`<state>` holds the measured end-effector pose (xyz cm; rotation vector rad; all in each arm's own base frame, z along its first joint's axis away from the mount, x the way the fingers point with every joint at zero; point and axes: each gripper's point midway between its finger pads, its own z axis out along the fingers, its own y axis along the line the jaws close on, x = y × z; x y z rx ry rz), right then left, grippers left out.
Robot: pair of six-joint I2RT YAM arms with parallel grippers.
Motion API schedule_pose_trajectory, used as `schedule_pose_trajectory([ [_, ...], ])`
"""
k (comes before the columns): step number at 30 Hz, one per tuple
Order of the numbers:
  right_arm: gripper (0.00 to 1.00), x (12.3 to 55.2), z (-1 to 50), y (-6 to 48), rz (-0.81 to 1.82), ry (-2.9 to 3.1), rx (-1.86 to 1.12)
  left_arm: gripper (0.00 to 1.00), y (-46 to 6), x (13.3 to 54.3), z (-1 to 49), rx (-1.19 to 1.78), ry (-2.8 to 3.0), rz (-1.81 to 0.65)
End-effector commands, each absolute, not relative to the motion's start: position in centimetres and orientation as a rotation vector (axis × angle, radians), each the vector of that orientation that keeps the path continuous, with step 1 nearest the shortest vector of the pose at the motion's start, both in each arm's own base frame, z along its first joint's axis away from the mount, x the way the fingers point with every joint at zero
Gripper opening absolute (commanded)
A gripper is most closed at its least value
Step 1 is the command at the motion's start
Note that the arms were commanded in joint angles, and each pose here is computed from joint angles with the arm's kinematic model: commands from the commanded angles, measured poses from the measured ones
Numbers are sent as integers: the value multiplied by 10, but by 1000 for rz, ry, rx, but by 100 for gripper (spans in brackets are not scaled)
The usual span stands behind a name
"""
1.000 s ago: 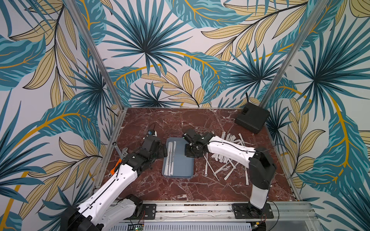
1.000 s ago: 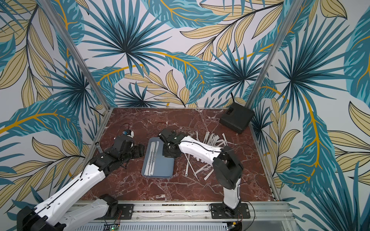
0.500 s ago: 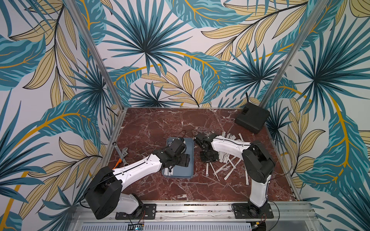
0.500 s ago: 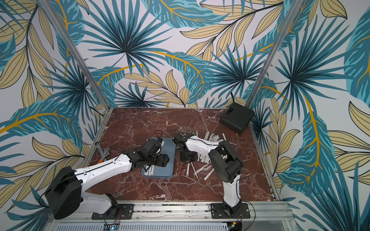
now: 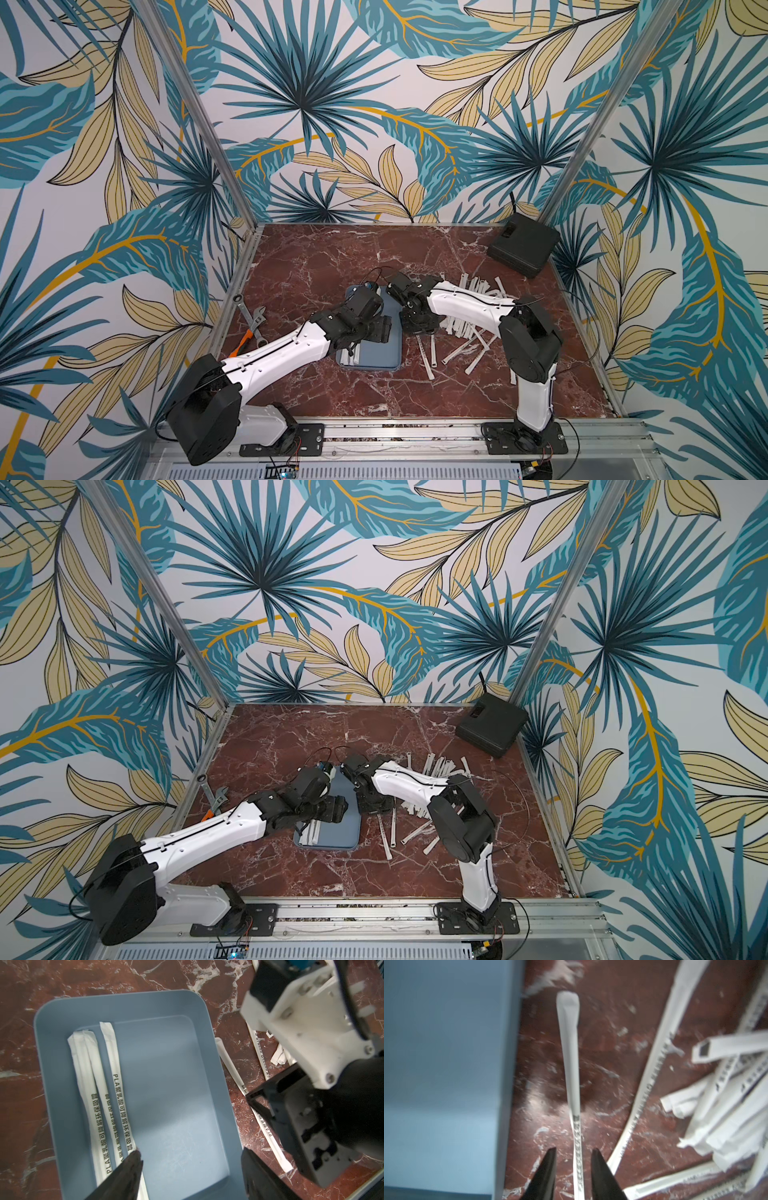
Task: Put the straws into the storage box
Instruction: Adjust the straw at the center of the board, then pick up the straw from the center of the board.
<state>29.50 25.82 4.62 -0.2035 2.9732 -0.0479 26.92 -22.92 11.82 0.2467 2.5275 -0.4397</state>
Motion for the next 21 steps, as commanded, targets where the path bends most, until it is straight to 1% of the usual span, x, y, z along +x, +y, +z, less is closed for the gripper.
schedule_pose_trajectory([
  [1, 38, 296, 41, 267, 31, 2983, -97, 80, -226, 278, 139, 230, 2482, -424],
  [3, 36, 298, 50, 259, 54, 2961, -41, 80, -218, 276, 139, 219, 2482, -413],
  [5, 34, 300, 50, 237, -10, 2945, 1, 80, -210, 276, 138, 195, 2480, -409],
  [9, 34, 303, 40, 200, -152, 2943, 48, 80, -196, 276, 137, 152, 2481, -413],
  [11, 34, 303, 31, 190, -190, 2962, 64, 80, -192, 276, 138, 144, 2480, -409],
  [16, 34, 307, 14, 185, -230, 2982, 69, 80, -190, 274, 136, 144, 2488, -406],
  [20, 27, 308, 5, 185, -223, 2991, 75, 80, -188, 273, 135, 138, 2488, -403],
  [21, 26, 308, 4, 185, -222, 2989, 75, 80, -188, 273, 135, 138, 2486, -402],
])
